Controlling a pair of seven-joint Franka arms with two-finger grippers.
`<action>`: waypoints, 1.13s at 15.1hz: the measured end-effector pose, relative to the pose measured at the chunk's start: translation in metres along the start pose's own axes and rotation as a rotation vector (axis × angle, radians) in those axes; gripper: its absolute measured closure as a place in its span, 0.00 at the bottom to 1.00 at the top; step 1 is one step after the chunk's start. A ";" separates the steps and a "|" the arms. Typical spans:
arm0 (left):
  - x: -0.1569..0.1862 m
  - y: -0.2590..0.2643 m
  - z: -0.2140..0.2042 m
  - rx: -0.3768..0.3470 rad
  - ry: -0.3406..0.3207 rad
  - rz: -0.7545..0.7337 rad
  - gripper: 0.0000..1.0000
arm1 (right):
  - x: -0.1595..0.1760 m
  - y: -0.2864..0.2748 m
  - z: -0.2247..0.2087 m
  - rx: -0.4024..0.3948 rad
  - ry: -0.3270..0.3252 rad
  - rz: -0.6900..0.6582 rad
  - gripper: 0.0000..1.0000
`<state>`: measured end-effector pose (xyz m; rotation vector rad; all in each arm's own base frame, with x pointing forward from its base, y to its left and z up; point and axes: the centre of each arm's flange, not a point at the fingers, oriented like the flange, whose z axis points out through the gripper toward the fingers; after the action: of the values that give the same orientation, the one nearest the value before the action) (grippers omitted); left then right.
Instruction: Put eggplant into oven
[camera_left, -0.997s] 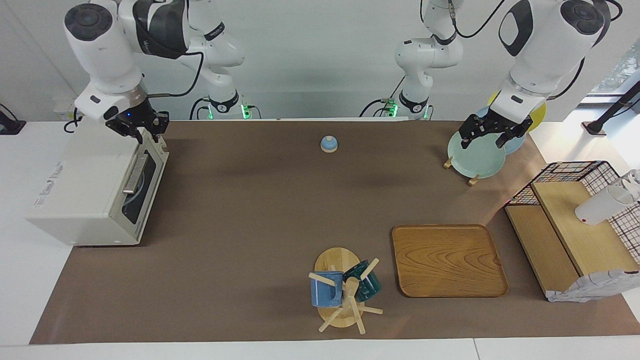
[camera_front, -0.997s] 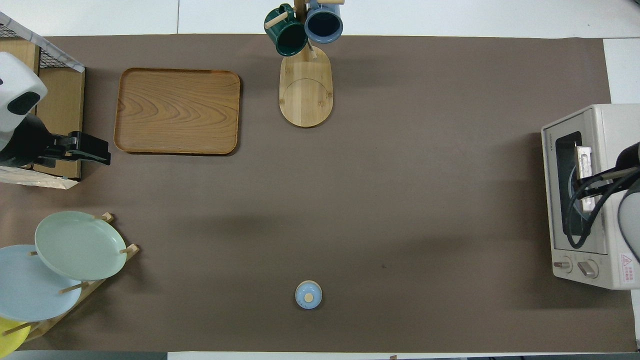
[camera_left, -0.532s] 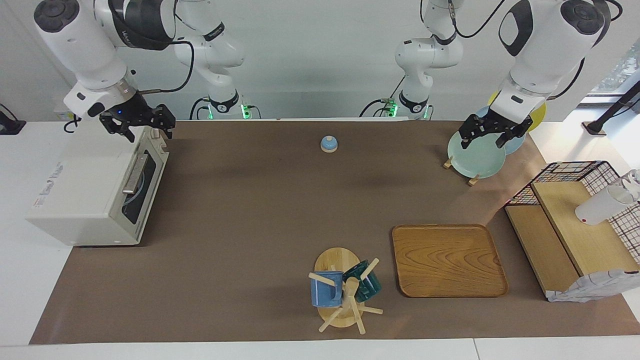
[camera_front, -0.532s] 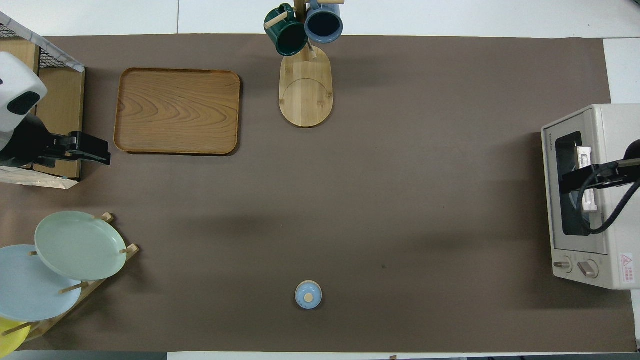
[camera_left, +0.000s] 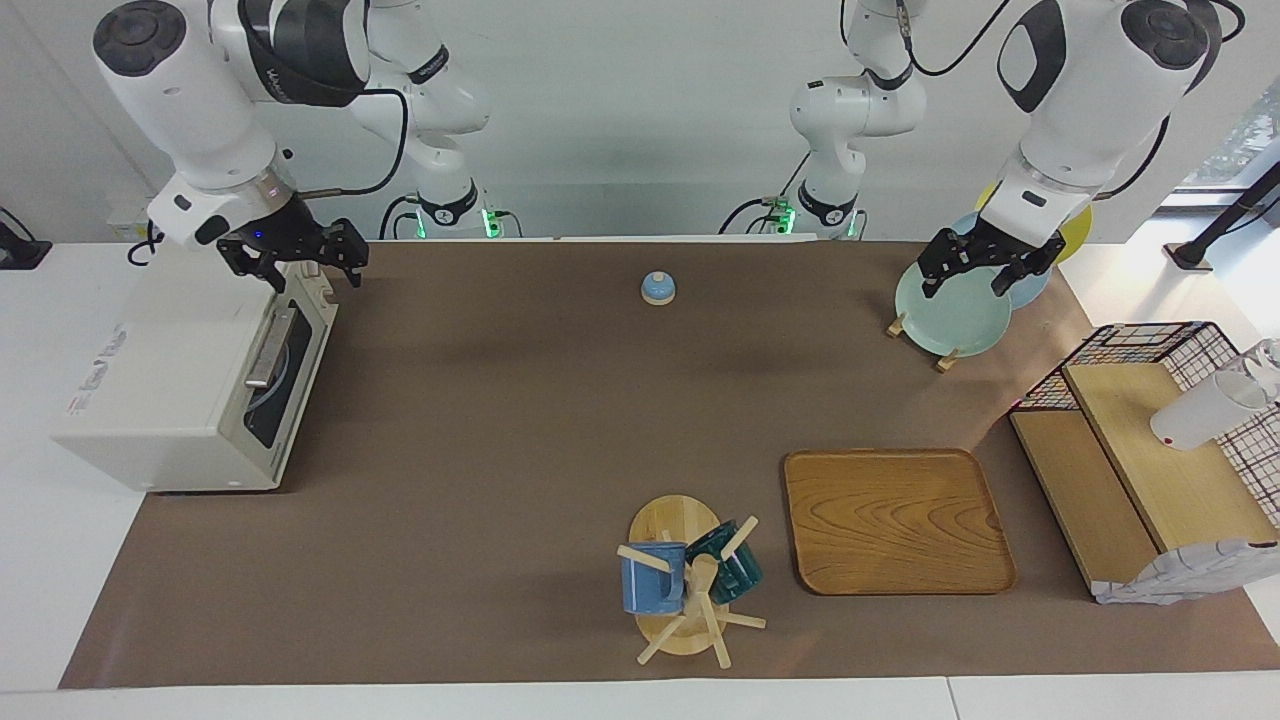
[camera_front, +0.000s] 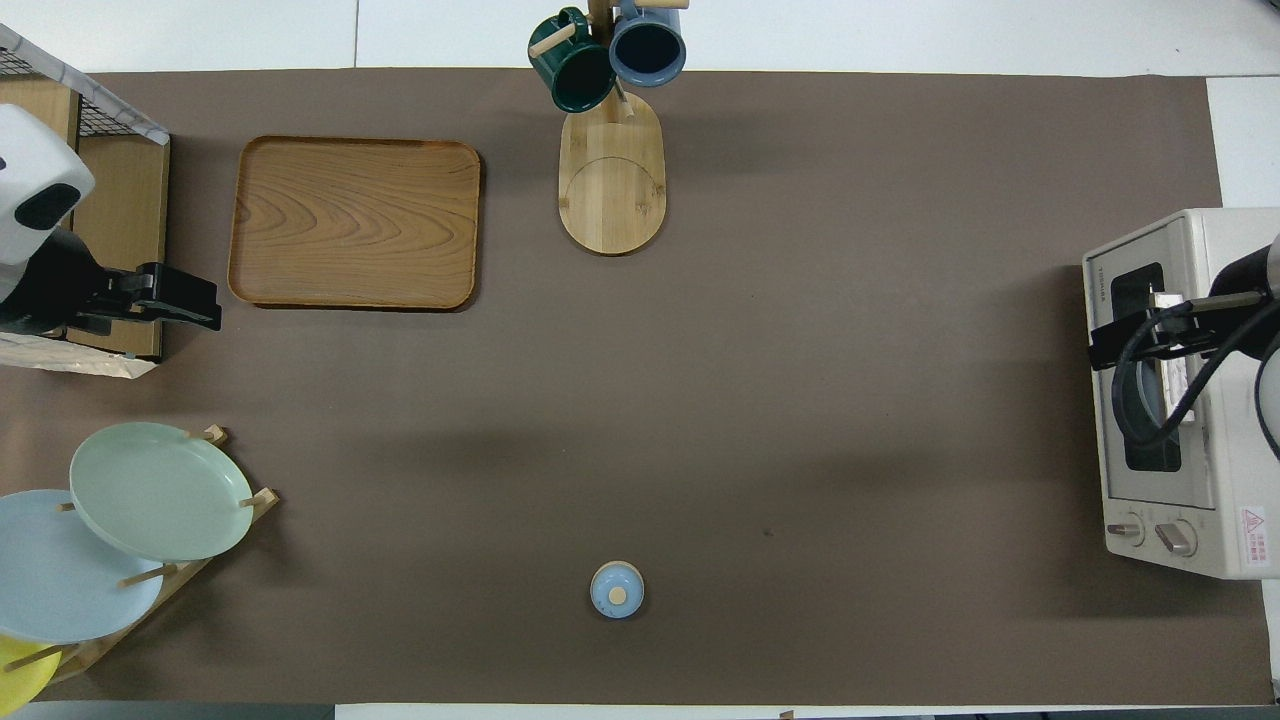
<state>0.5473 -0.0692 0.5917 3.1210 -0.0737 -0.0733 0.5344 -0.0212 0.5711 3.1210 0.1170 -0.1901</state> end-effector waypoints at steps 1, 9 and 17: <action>0.000 0.000 0.000 0.000 0.000 0.000 0.00 | 0.000 0.002 0.000 0.000 0.000 0.003 0.00; 0.000 0.000 0.000 0.000 0.000 0.000 0.00 | 0.000 0.005 -0.004 0.000 0.009 0.009 0.00; 0.000 0.000 0.000 0.000 0.000 0.000 0.00 | 0.001 0.007 -0.011 -0.001 0.025 0.014 0.00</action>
<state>0.5473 -0.0692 0.5917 3.1210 -0.0737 -0.0733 0.5377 -0.0281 0.5820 3.1227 0.0956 -0.1514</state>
